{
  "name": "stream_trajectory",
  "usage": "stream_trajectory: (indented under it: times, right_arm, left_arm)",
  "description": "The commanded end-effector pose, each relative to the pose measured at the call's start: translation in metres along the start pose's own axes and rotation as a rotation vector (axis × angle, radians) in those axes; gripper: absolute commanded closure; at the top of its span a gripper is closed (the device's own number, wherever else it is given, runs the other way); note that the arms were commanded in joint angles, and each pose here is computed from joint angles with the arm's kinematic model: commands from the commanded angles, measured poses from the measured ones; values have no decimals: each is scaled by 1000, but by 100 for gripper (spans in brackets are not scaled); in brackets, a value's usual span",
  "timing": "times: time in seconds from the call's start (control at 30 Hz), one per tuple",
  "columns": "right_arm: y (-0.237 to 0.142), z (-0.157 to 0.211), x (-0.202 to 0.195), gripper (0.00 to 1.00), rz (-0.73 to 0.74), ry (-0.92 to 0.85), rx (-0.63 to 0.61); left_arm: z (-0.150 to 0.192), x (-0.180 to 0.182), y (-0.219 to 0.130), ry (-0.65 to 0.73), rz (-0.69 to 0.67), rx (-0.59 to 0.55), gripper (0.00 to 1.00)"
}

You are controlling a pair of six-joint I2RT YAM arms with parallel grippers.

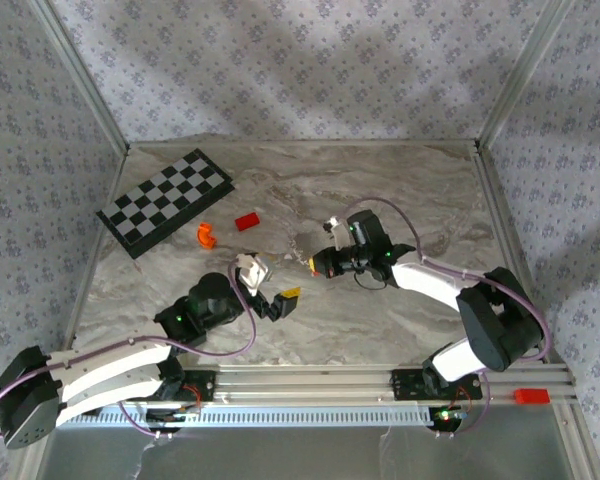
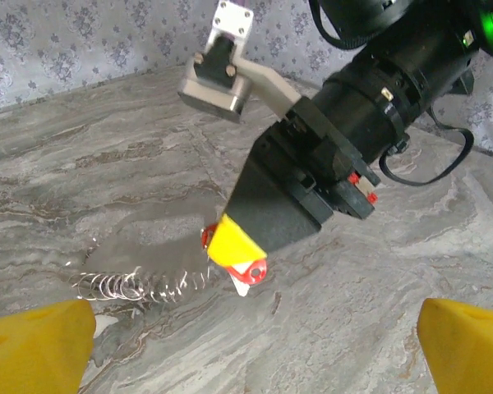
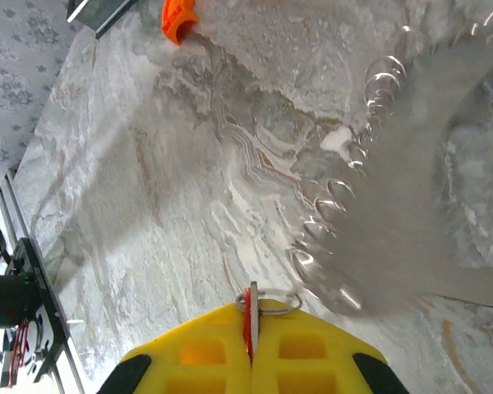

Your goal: Put the keys on the keyring

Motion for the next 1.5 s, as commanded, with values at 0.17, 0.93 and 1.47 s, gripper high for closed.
stream_trajectory:
  times: [0.17, 0.93, 1.47]
  right_arm:
    - [-2, 27, -6, 100, 25, 34, 65]
    - [-18, 100, -19, 82, 143, 135, 298]
    - [-60, 80, -13, 60, 246, 35, 132]
  left_arm:
    - [-10, 3, -2, -7, -19, -28, 1]
    - [-17, 4, 8, 6, -26, -54, 0]
    - [-21, 9, 11, -18, -64, -12, 0]
Point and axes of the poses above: each hand's point on the last joint's axis, 136 mm out from that joint toward the fingers, its own y axis out along the fingers, its own x axis along the line the jaws close on, z = x × y, the point moved 2 cm from there along -y, back along the fingers, and after that the axes turned 3 degrees about y, right-handed, at the moved point
